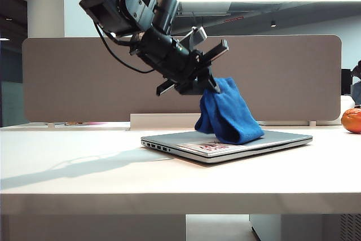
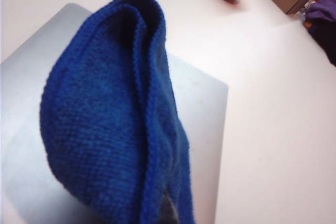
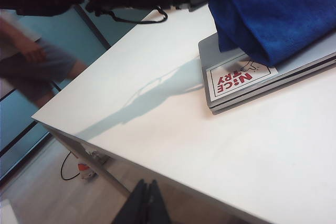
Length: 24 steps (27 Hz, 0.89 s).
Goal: Pick up the blue rag and put it over the laptop.
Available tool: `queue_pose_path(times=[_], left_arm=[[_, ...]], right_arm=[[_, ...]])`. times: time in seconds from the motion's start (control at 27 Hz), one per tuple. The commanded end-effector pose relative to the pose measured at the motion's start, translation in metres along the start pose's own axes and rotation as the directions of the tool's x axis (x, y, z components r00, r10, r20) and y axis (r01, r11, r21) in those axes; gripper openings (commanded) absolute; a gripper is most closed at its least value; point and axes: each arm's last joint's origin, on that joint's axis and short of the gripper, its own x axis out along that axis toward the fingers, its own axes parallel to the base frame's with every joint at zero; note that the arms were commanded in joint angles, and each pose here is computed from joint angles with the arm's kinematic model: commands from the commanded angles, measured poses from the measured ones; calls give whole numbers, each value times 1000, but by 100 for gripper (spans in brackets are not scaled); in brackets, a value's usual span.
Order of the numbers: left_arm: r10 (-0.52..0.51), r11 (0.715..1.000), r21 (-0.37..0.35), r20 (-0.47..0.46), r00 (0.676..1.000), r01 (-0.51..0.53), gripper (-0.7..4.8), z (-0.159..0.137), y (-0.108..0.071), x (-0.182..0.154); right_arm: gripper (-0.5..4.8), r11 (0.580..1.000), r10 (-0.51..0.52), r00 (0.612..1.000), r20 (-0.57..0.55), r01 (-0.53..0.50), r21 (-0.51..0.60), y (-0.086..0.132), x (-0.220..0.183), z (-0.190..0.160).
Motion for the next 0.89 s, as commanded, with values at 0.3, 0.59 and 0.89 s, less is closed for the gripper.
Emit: queue_pose_path(times=[0.3, 0.59, 0.89], left_arm=[[173, 985, 24, -100, 980, -172, 225, -11, 15, -1], [273, 947, 193, -68, 960, -256, 328, -9, 19, -2], [364, 913, 208, -32, 931, -350, 479, -5, 24, -7]], right_arm=[[0, 1000, 5, 1000, 8, -5, -8, 0, 0, 0], [0, 1000, 5, 1000, 8, -5, -8, 0, 0, 0], [0, 1000, 5, 1000, 8, -5, -8, 0, 0, 0]])
